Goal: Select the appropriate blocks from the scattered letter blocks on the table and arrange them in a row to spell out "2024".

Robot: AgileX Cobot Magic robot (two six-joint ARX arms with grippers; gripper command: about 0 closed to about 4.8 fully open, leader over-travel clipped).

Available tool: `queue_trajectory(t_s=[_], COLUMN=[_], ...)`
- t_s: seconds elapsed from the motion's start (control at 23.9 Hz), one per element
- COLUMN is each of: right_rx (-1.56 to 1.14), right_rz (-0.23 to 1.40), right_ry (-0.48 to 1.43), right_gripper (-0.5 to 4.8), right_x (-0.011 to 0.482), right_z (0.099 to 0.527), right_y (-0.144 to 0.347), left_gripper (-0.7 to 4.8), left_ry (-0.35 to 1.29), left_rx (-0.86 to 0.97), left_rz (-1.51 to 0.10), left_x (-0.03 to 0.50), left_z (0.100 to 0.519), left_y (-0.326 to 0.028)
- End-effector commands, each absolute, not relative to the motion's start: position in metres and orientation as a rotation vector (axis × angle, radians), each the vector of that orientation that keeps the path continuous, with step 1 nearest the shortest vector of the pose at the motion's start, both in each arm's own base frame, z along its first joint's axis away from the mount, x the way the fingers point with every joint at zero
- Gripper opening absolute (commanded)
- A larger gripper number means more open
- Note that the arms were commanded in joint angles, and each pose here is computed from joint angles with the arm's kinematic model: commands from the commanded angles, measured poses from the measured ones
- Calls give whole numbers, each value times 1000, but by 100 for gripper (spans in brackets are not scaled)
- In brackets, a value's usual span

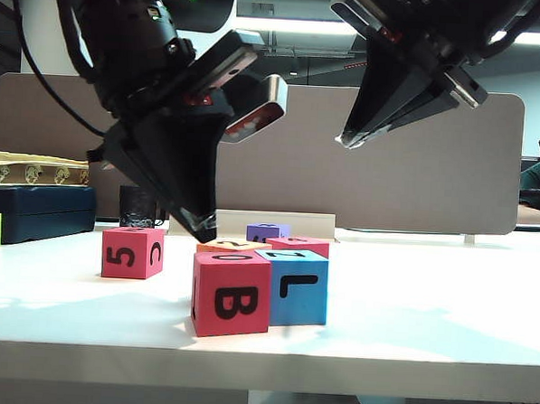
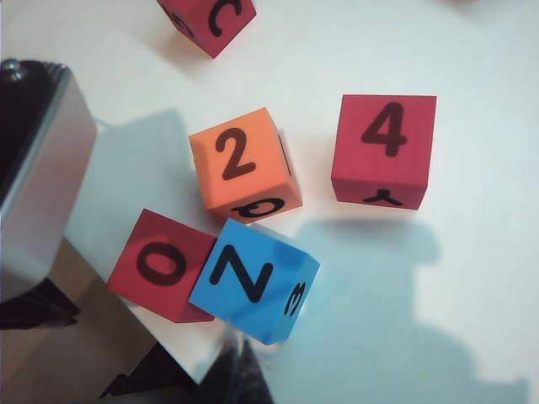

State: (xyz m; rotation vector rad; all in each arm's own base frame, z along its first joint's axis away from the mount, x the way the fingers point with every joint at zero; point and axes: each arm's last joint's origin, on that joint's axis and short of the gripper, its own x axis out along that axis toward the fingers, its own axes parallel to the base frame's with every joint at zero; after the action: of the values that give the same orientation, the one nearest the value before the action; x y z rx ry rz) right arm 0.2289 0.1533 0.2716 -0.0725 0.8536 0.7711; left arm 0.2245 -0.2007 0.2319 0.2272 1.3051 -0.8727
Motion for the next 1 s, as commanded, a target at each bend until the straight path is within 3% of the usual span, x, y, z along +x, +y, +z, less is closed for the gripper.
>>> queue_trajectory(t_s=[0.04, 0.42, 0.75, 1.0], right_rx=[-70, -63, -79, -97], right_rz=[778, 788, 789, 802], right_ry=[813, 835, 840, 804], right_gripper=[-4, -4, -4, -4], right_x=[231, 227, 218, 215], right_z=[276, 284, 336, 361], right_y=[155, 153, 147, 145], left_gripper=[-6, -6, -6, -6], left_ry=[1271, 1306, 1346, 1266], left_rx=[218, 230, 244, 272], left_rz=[-887, -887, -887, -855], left_x=[226, 232, 238, 245], left_z=[233, 219, 200, 199], left_y=[-203, -208, -213, -217])
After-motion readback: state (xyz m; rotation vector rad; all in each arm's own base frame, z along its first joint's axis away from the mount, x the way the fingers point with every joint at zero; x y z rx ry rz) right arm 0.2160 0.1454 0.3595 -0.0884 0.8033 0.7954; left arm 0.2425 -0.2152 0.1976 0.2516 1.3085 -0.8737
